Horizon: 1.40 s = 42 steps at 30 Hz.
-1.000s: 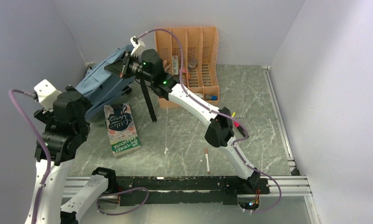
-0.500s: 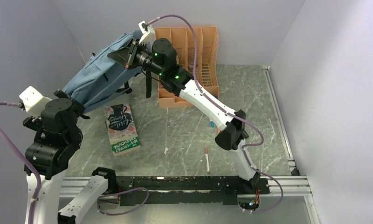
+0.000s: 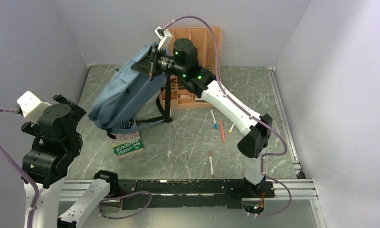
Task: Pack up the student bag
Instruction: Place the student bag at the center of the board.
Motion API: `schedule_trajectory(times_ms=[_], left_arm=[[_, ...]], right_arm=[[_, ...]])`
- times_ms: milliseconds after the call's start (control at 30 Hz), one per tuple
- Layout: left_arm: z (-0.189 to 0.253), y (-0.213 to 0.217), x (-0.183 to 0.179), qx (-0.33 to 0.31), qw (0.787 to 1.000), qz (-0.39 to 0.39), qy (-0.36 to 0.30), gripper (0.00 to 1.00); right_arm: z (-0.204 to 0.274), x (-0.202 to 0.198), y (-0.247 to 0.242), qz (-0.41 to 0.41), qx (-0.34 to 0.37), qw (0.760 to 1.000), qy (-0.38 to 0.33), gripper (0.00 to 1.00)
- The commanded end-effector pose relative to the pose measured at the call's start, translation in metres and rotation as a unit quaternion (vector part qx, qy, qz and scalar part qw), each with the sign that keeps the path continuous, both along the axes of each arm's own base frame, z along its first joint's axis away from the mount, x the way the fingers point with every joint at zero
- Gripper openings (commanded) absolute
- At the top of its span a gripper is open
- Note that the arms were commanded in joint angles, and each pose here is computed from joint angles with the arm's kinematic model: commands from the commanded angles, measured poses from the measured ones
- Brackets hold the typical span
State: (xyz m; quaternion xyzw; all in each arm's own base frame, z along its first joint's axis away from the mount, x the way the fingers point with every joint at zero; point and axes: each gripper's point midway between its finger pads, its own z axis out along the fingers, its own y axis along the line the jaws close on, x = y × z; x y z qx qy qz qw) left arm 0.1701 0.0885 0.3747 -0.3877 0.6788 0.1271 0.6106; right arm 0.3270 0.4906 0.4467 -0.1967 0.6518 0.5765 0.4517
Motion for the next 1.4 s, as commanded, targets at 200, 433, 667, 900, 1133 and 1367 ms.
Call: schedule_trajectory(times_ms=[200, 433, 667, 900, 1133, 1367], left_arm=[[-0.006, -0.024, 0.022, -0.004, 0.997, -0.075, 0.001, 0.88], [-0.037, -0.063, 0.057, -0.016, 0.983, -0.179, 0.029, 0.86], [-0.081, -0.097, 0.081, -0.046, 0.966, -0.244, 0.072, 0.84], [-0.111, -0.116, 0.097, -0.062, 0.954, -0.278, 0.091, 0.86], [-0.138, -0.111, 0.103, -0.059, 0.957, -0.255, 0.124, 0.88], [-0.162, -0.109, 0.116, -0.056, 0.958, -0.234, 0.158, 0.88]], right_arm=[[-0.056, 0.010, -0.086, 0.147, -0.089, 0.982, -0.076, 0.00], [-0.137, 0.015, -0.120, 0.168, -0.238, 0.954, -0.063, 0.00], [-0.221, 0.044, -0.202, -0.065, -0.381, 0.922, 0.027, 0.00], [-0.250, 0.073, -0.270, -0.227, -0.359, 0.902, 0.079, 0.36], [-0.228, 0.088, -0.314, -0.377, -0.321, 0.864, 0.090, 0.58], [-0.194, 0.067, -0.260, -0.293, -0.227, 0.925, 0.083, 0.65]])
